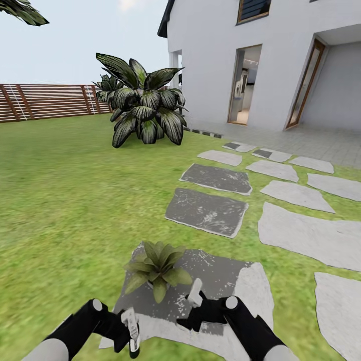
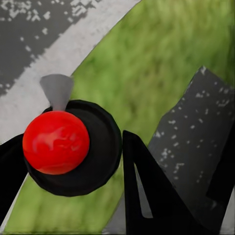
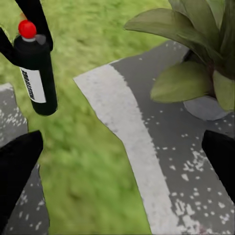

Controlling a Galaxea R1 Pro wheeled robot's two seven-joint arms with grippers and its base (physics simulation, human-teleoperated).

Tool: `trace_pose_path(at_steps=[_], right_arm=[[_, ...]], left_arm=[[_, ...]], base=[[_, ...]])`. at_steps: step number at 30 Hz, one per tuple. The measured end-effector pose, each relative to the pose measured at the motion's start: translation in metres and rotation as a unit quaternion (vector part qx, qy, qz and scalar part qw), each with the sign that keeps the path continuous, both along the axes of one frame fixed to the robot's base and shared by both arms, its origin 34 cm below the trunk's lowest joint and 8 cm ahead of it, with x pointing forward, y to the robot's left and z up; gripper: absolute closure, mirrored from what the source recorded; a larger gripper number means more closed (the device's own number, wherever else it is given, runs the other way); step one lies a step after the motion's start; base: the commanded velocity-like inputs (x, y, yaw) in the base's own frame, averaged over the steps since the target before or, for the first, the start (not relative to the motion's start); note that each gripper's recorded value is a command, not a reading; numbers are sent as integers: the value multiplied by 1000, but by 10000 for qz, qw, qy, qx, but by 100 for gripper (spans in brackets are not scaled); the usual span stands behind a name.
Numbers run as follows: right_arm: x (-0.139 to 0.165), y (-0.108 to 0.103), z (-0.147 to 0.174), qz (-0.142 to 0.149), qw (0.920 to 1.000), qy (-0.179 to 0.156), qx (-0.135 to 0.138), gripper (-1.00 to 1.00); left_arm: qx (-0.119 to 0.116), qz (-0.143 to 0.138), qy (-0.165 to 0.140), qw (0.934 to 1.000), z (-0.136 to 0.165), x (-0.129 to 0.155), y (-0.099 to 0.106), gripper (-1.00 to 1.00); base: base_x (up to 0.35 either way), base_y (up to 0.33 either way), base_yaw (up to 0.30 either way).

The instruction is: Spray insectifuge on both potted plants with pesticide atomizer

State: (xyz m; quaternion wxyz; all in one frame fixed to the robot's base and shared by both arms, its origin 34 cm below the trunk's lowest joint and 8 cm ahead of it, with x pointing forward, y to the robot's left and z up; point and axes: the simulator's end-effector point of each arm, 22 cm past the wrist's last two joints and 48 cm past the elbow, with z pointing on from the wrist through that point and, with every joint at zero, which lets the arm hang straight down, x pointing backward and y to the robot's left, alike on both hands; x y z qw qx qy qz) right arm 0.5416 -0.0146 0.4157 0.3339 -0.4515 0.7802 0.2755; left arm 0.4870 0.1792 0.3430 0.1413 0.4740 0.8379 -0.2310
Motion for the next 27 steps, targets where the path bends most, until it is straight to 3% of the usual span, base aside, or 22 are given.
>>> trace_pose_path(at_steps=[9,16,21,27], right_arm=[[4,4,7,101,9999,5,21,100],[-3,12,17,381,9991,54,157,100],[-6,12,14,536,9986,15,3,100],[-8,15,12,610,9981,-7,-64,100]], left_arm=[[94,-170,9,9998,-2,-4,-3,100],[-7,-132,75,9999,6,5,-35,100],[-88,-130,9,9999,16,17,-53,100],[-175,-443,100,9988,19,6,-74,100]], base=[[0,0,0],[0,0,0],[0,0,0],[0,0,0]])
